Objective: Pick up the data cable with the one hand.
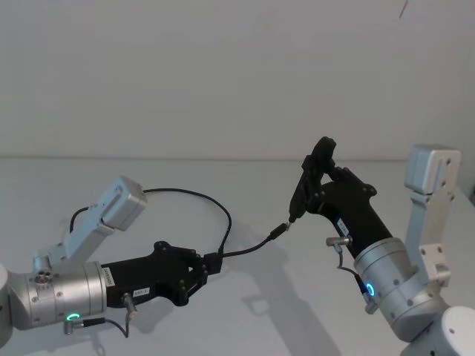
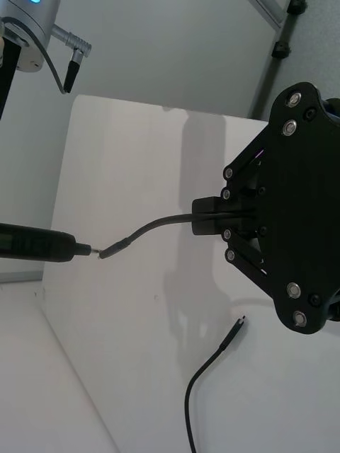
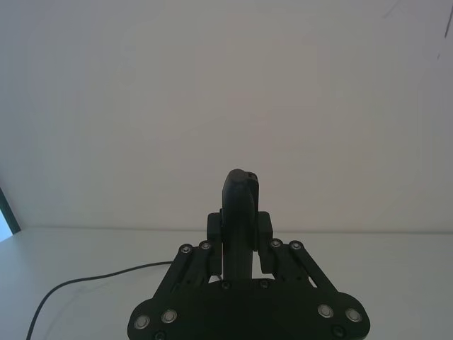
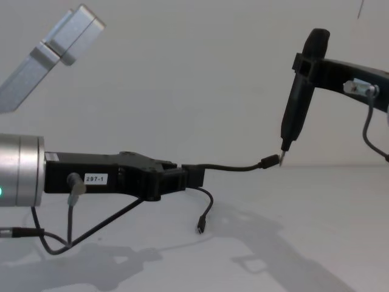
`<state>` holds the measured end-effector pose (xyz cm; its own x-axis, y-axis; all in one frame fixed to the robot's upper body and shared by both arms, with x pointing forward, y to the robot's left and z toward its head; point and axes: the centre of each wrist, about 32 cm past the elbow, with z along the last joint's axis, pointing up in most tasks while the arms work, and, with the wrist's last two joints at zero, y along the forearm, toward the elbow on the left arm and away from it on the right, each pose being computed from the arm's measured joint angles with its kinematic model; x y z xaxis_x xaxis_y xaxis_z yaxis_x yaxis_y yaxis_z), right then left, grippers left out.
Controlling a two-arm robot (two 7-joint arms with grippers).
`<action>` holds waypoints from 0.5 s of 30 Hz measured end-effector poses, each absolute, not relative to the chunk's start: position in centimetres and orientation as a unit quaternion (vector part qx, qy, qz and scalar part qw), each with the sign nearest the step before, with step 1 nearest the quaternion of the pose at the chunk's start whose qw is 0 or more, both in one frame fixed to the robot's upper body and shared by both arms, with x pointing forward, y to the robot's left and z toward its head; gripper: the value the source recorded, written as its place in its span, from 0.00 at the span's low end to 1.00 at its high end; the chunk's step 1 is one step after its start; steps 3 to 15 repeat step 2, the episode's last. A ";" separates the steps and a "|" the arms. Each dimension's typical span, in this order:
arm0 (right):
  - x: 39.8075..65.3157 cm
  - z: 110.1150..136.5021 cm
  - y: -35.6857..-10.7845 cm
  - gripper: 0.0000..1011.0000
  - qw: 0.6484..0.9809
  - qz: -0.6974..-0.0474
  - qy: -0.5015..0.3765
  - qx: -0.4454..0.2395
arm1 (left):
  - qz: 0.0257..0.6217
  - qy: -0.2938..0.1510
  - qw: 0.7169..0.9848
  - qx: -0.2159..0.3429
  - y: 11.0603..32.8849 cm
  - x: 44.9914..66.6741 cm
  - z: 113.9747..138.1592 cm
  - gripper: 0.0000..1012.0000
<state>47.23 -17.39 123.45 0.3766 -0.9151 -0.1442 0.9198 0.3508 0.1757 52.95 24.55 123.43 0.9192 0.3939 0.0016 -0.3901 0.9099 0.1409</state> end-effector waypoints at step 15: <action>47.3 123.4 -17.4 0.28 0.822 -0.558 0.010 0.114 | 0.201 0.013 0.977 0.069 24.6 53.0 123.4 0.05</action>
